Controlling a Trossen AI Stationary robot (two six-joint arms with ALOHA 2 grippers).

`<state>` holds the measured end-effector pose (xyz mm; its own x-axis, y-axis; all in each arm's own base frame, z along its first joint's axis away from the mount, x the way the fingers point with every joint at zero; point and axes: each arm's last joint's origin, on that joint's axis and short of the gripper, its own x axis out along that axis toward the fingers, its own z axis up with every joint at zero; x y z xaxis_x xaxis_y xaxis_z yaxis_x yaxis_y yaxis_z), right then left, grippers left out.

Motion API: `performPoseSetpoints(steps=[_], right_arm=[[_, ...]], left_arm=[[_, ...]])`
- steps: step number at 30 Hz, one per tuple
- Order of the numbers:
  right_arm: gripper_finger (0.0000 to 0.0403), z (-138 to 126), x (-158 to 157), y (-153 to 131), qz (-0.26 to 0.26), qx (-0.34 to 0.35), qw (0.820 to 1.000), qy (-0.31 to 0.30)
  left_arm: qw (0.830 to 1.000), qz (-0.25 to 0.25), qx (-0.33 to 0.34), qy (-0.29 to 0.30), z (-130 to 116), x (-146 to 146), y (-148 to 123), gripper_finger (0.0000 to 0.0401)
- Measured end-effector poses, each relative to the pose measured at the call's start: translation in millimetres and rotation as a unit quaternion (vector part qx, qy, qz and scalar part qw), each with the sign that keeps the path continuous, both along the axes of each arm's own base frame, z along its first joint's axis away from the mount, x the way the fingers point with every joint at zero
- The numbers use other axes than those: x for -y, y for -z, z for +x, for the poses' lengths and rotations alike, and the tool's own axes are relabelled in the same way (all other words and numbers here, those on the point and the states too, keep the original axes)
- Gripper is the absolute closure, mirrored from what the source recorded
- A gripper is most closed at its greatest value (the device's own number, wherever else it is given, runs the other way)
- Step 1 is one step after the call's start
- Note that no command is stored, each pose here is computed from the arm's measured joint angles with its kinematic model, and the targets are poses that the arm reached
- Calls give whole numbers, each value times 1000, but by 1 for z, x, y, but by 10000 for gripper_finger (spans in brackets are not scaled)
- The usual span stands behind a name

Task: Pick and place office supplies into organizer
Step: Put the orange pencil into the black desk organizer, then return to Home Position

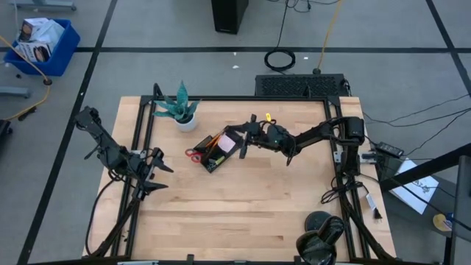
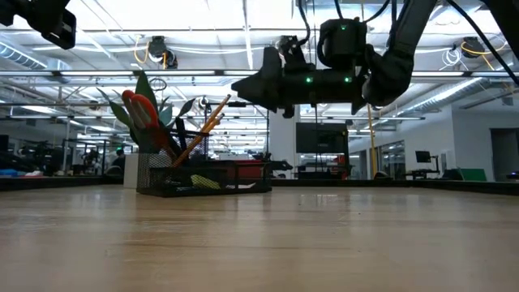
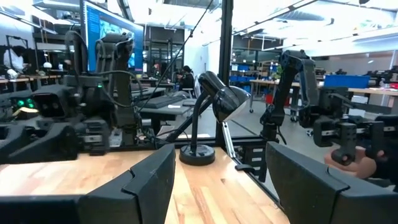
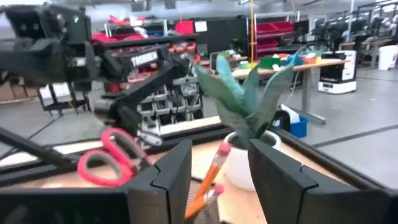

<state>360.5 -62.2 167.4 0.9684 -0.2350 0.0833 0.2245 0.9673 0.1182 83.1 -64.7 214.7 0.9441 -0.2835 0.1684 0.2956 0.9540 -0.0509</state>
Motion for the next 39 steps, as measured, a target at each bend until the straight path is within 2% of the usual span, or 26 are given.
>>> performPoseSetpoints(steps=[12,19,24,29,34,36,39], right_arm=[[255,0,4,3,-3,-2,1000,-1],[255,3,14,-6,-13,16,1000,6],[255,18,18,-15,-4,-2,999,-51],[255,30,21,-5,2,-20,998,-52],[255,28,20,-1,6,-23,998,-53],[255,27,18,-5,-5,-4,998,-61],[255,25,12,-22,-31,74,993,-92]], left_arm=[[1000,1,-1,2,0,0,0,146],[1000,7,-7,2,0,0,2,146],[1000,6,-7,1,0,0,2,146],[1000,-2,-5,1,0,0,1,146],[1000,-3,-6,4,0,0,1,146],[1000,-3,-5,7,0,0,1,146],[1000,-3,-5,7,0,0,1,146]])
